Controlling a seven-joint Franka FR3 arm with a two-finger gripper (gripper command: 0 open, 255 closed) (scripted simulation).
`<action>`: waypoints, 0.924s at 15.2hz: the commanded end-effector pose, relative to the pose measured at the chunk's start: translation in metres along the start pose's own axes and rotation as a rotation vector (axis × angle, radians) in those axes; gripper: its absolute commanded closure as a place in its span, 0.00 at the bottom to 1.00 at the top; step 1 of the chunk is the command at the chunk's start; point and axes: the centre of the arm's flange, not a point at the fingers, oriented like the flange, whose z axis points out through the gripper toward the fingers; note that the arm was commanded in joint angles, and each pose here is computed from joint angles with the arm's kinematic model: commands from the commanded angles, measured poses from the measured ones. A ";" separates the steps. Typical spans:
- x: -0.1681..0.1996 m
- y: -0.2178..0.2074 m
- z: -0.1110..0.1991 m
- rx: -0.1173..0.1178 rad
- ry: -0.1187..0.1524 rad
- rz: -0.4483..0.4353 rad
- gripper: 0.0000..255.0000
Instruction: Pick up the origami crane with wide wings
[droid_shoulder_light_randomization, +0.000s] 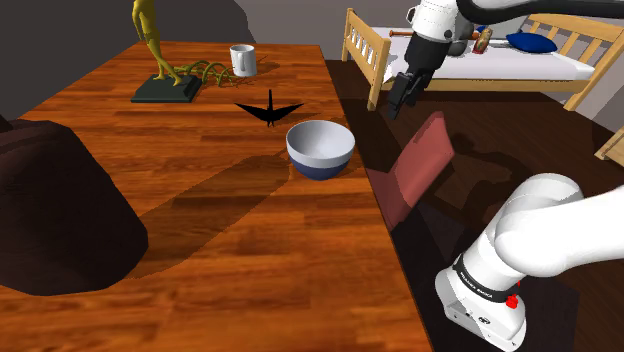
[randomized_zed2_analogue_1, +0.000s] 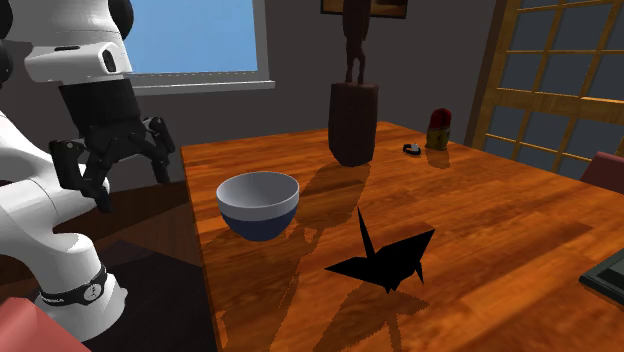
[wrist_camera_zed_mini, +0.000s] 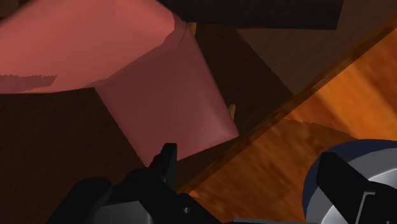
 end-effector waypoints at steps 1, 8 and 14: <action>0.000 0.000 0.000 0.000 0.000 0.000 0.00; 0.076 -0.032 0.027 0.014 0.034 0.110 0.00; 0.145 -0.052 0.048 0.027 0.063 0.205 0.00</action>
